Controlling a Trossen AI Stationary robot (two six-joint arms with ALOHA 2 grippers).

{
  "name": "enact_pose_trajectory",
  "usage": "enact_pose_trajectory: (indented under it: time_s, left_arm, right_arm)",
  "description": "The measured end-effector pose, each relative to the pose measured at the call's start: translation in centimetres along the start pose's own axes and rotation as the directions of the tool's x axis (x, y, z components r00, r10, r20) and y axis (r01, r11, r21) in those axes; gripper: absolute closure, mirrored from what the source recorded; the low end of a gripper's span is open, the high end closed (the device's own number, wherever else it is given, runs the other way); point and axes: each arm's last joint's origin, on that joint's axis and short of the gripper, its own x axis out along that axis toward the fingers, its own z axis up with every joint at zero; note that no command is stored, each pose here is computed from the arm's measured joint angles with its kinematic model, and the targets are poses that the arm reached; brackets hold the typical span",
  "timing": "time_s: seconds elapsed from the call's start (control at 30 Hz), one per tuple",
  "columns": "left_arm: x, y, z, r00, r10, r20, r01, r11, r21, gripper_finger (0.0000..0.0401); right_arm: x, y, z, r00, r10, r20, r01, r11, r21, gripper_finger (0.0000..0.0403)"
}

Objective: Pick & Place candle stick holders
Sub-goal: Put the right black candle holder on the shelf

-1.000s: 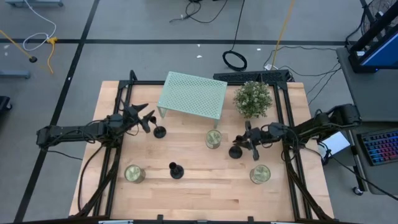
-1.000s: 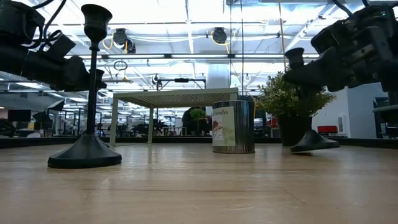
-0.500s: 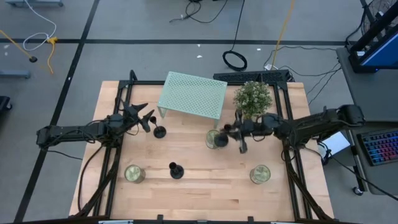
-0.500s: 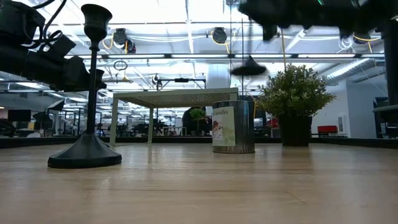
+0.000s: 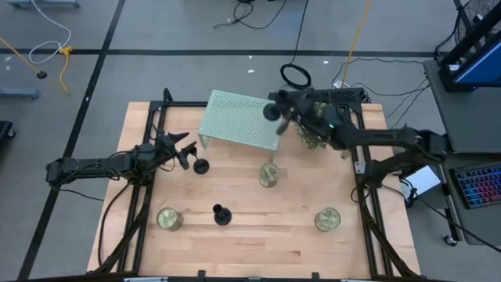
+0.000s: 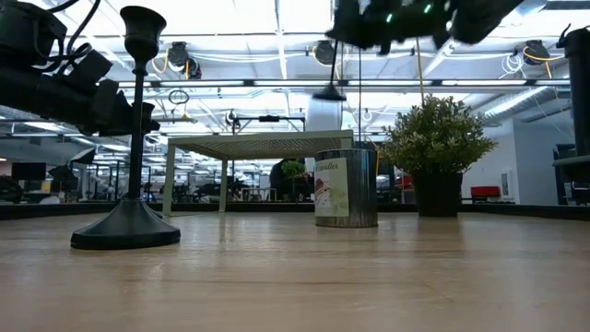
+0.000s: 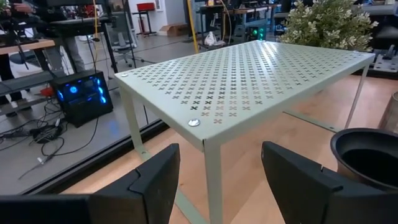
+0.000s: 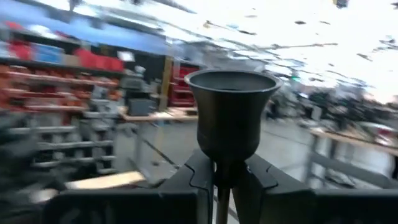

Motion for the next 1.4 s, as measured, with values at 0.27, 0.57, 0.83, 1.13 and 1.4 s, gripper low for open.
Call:
enact_pose_trajectory:
  time_s: [0.27, 0.57, 0.83, 1.13, 1.4]
  left_arm:
    - [0.0, 0.0, 0.0, 1.000, -0.007, 0.000, 0.007, 1.000, 0.001, 0.0167]
    - [0.0, 0.0, 0.0, 1.000, -0.007, -0.001, 0.007, 1.000, 0.001, 0.0167]
    - [0.0, 0.0, 0.0, 1.000, -0.007, 0.000, 0.007, 1.000, 0.003, 0.0167]
    - [0.0, 0.0, 0.0, 1.000, -0.007, -0.001, 0.007, 1.000, 0.003, 0.0167]
    - [0.0, 0.0, 0.0, 1.000, -0.007, -0.001, 0.007, 0.998, -0.063, 0.0167]
  right_arm:
    - [2.4, -3.1, -4.5, 0.988, -0.114, -0.105, 0.121, 0.991, 0.062, 0.0380]
    - [2.8, -3.3, -6.0, 0.983, -0.125, -0.136, 0.133, 0.990, 0.051, 0.0372]
    - [2.8, -3.3, -6.6, 0.973, -0.126, -0.195, 0.138, 0.989, 0.051, 0.0369]
    - [2.7, -3.3, -6.6, 0.971, -0.125, -0.204, 0.137, 0.990, 0.046, 0.0361]
    - [2.7, -3.3, -6.7, 0.969, -0.124, -0.213, 0.133, 0.991, 0.026, 0.0329]
